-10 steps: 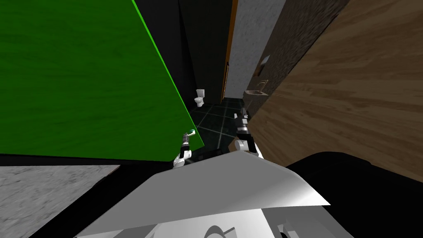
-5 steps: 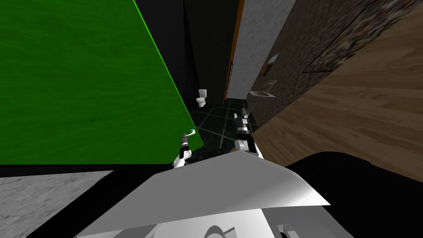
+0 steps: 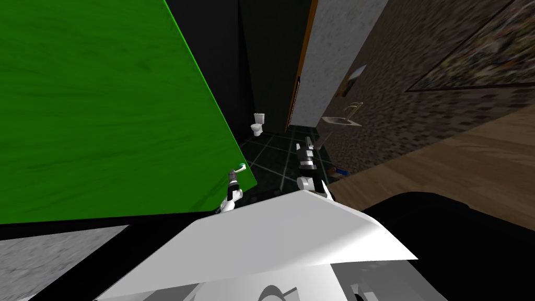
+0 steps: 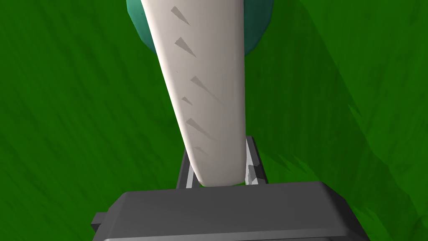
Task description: Push the door open
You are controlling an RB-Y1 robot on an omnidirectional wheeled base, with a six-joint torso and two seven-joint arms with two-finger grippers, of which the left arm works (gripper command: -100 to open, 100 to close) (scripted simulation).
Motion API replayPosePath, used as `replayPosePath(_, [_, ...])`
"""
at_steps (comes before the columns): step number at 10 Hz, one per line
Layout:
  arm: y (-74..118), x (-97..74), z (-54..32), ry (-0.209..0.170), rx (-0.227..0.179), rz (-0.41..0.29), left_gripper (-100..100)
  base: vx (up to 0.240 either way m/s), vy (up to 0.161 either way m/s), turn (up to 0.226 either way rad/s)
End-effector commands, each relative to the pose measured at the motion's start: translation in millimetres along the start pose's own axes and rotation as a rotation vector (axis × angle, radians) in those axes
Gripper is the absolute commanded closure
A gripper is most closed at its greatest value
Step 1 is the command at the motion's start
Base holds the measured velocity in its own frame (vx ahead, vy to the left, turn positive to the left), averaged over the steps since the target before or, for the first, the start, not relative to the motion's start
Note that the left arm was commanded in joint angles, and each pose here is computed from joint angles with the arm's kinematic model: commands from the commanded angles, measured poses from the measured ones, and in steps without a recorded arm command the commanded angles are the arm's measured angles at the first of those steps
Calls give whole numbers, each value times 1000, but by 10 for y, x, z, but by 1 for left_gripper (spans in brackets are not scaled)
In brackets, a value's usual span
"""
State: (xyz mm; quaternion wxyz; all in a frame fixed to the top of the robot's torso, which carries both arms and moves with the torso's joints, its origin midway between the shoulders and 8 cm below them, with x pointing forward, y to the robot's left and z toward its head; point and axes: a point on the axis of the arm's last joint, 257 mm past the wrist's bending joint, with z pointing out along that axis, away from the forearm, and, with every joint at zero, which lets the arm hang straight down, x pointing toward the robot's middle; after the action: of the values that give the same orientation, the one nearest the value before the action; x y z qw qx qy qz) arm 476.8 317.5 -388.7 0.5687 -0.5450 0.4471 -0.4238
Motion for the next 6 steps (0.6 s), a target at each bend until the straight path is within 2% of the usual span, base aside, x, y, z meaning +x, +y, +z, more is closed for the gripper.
replayPosePath(1, [-44,-102,25,-31,14,1,100,206,-51,70])
replayPosePath(4, [-6,-34,-24,-62,2,-25,100,181,-92,123])
replayPosePath(6, [15,21,-52,-74,-5,-39,100,125,-104,78])
